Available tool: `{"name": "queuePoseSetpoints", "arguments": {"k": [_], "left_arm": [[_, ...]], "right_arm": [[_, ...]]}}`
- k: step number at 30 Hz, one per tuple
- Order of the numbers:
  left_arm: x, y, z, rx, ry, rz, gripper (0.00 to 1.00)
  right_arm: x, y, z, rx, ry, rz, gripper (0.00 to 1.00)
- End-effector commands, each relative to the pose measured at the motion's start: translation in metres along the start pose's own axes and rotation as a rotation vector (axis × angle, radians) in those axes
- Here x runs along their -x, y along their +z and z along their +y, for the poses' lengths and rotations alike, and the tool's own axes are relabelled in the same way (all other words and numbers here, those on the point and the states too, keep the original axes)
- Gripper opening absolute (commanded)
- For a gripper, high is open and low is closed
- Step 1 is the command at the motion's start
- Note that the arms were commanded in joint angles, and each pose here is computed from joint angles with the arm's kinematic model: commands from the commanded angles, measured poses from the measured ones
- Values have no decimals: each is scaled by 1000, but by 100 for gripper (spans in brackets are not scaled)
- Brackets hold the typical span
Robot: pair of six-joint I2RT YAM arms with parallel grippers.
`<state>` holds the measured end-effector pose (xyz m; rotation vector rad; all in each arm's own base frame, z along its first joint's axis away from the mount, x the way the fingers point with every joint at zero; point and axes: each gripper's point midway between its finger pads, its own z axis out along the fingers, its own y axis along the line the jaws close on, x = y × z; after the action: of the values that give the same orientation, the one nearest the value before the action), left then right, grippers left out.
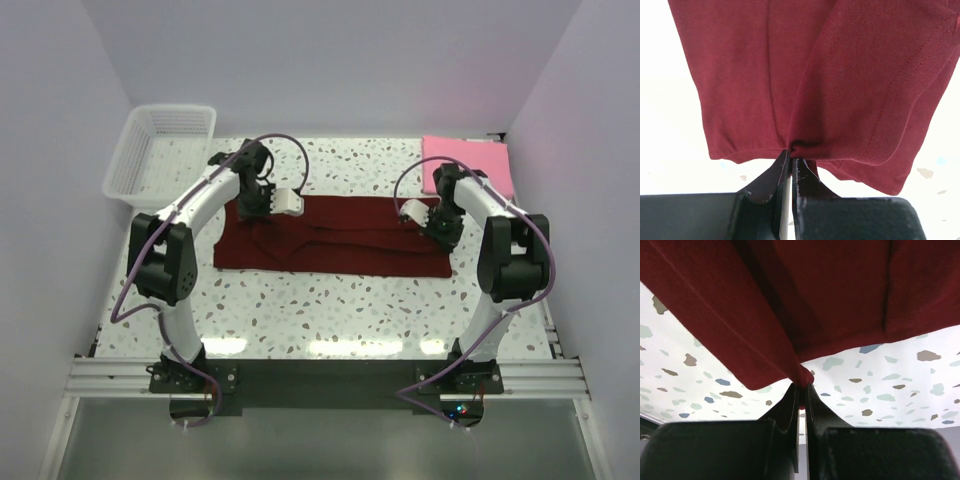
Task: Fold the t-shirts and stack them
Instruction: Fold the tshirt
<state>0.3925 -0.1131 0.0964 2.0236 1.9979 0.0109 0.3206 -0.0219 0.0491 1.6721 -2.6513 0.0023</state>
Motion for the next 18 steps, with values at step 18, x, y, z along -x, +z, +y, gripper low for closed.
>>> {"name": "queuePoseSetpoints", "arguments": {"k": [18], "left_arm": [[-8, 2, 26, 40, 0, 4, 0]], "right_arm": [[10, 1, -24, -9, 3, -12, 0]]}}
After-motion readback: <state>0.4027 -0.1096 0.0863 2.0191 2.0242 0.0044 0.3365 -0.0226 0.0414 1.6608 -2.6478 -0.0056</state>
